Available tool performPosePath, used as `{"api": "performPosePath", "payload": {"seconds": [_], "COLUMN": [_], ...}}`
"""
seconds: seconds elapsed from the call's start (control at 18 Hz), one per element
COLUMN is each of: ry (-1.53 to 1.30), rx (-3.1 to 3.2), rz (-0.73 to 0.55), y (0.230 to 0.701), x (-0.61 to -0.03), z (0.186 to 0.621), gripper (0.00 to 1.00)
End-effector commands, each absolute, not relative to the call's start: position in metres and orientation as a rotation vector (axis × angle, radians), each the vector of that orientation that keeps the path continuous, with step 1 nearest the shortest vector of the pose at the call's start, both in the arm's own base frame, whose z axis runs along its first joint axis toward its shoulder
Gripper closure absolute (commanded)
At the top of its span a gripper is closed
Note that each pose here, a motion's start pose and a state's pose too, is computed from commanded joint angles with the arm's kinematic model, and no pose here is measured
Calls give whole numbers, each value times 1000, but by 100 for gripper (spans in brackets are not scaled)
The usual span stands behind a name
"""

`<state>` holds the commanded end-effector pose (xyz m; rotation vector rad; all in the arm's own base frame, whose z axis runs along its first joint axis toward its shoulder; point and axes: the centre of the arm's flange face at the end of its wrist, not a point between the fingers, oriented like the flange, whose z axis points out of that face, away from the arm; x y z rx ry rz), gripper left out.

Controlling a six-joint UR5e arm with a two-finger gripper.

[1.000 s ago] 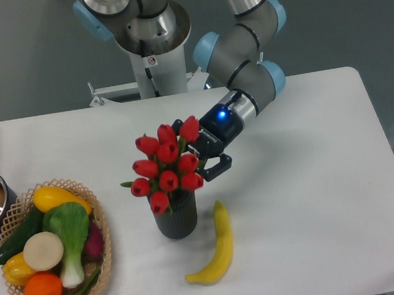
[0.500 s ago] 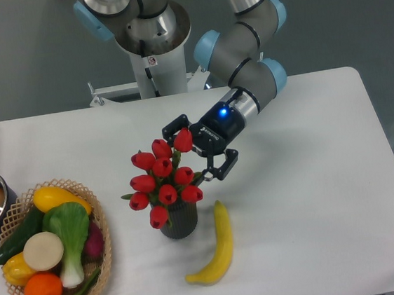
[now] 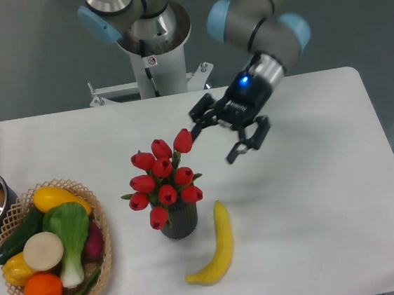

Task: Insert the flowers into the vase

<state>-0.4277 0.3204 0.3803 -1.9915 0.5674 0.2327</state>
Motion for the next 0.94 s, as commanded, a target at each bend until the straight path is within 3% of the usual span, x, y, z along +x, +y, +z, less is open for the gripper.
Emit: {"api": "performPosePath", "payload": {"seconds": [0.5,0.94], "ry": [482,541], "rx": [-2380,-2543], "rz": [458,515], "y": [306,313], "x": [-442,-433], "z": [463,470], "gripper": [0,0]}}
